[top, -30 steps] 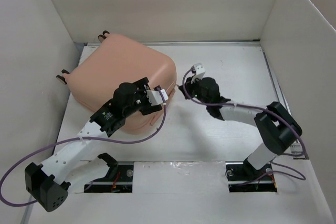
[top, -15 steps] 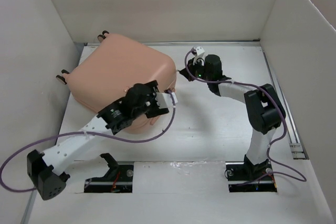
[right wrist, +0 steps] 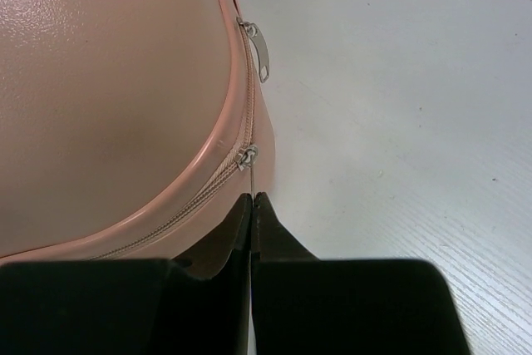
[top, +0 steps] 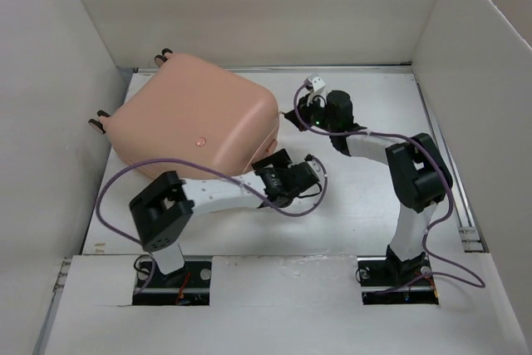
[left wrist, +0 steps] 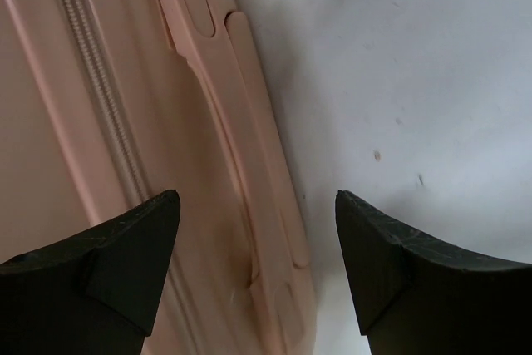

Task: Pack the luggage

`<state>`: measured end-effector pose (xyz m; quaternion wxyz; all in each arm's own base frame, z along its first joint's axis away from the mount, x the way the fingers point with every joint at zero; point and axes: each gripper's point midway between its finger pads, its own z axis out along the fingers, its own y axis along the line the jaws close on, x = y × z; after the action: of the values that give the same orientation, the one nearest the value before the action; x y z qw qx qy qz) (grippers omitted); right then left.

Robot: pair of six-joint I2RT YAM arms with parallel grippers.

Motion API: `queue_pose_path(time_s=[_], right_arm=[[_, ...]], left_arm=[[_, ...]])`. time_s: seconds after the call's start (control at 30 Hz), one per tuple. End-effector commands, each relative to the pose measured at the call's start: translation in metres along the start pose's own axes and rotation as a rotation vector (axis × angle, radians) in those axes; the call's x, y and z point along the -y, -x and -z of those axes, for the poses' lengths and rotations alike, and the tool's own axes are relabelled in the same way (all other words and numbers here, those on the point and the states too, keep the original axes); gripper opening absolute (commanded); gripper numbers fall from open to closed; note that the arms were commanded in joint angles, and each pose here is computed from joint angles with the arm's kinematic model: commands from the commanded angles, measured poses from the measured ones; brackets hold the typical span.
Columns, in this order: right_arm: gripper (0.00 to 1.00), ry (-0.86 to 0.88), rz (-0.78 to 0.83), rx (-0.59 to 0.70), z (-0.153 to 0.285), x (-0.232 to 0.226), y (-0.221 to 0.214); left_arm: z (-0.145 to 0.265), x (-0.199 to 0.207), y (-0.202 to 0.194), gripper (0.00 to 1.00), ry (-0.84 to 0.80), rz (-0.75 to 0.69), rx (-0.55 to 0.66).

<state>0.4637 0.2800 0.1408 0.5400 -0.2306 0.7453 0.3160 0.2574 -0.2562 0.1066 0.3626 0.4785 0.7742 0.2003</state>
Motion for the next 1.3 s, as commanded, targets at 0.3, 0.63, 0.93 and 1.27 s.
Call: queue_pose_path(time_s=[0.3, 0.63, 0.93, 1.27], right_arm=[[0.00, -0.101, 0.021, 0.034, 0.019, 0.031, 0.008], [0.00, -0.110, 0.006, 0.028, 0.021, 0.036, 0.004], [0.00, -0.133, -0.025, 0.013, 0.037, 0.035, -0.008], [0.00, -0.415, -0.075, 0.024, 0.065, 0.078, -0.012]], left_arm=[[-0.051, -0.004, -0.034, 0.71, 0.157, 0.128, -0.171], [-0.090, 0.039, -0.084, 0.40, -0.047, 0.038, -0.308], [-0.033, 0.111, -0.109, 0.00, -0.529, -0.231, -0.215], [0.054, 0.106, -0.168, 0.00, -0.744, -0.500, -0.012]])
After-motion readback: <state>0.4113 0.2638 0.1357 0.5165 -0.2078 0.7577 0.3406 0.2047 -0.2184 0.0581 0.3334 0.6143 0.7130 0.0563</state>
